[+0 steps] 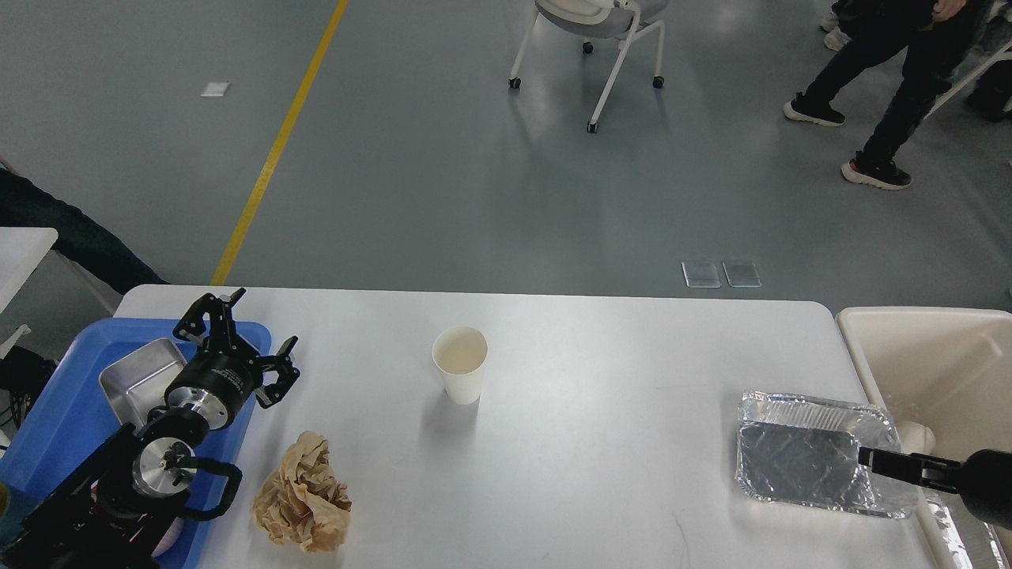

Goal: Tidy desktop
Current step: 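Reach the right gripper to the foil tray edge and grasp it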

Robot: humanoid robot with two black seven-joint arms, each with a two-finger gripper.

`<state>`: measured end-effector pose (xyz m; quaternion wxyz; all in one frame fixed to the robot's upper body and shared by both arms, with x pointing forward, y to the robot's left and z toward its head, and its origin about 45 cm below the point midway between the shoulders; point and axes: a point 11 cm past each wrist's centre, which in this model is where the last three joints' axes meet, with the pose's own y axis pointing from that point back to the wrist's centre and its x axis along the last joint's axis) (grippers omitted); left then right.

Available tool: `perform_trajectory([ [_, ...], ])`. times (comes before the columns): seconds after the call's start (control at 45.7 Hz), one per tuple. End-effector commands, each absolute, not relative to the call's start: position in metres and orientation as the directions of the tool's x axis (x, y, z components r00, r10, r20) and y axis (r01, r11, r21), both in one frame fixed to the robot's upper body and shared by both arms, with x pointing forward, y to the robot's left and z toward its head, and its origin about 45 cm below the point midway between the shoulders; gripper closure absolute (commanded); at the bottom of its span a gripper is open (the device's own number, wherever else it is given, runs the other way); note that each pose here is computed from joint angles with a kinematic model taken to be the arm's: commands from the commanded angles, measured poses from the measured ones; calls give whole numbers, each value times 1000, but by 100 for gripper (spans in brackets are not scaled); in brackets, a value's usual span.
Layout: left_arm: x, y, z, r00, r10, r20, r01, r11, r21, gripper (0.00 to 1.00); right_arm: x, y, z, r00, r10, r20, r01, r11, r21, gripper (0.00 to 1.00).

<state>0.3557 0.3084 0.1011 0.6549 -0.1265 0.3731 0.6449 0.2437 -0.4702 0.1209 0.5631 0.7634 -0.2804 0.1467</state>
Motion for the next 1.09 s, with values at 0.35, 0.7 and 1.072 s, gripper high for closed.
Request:
perform_trajectory([
  [0.35,353,309,98,-118,749,-652,-937,133,322,3,253,-494,83,794,-255,552,-587,-84,805,0],
  [0.7,352,309,97,-120,749,-651,-936,133,326,3,248,-492,68,794,-243,557,-587,-67,807,3],
  [1.072,342,316,88,-141,751,-645,-930,124,347,3,249,-491,54,799,-253,546,-575,-54,817,62],
])
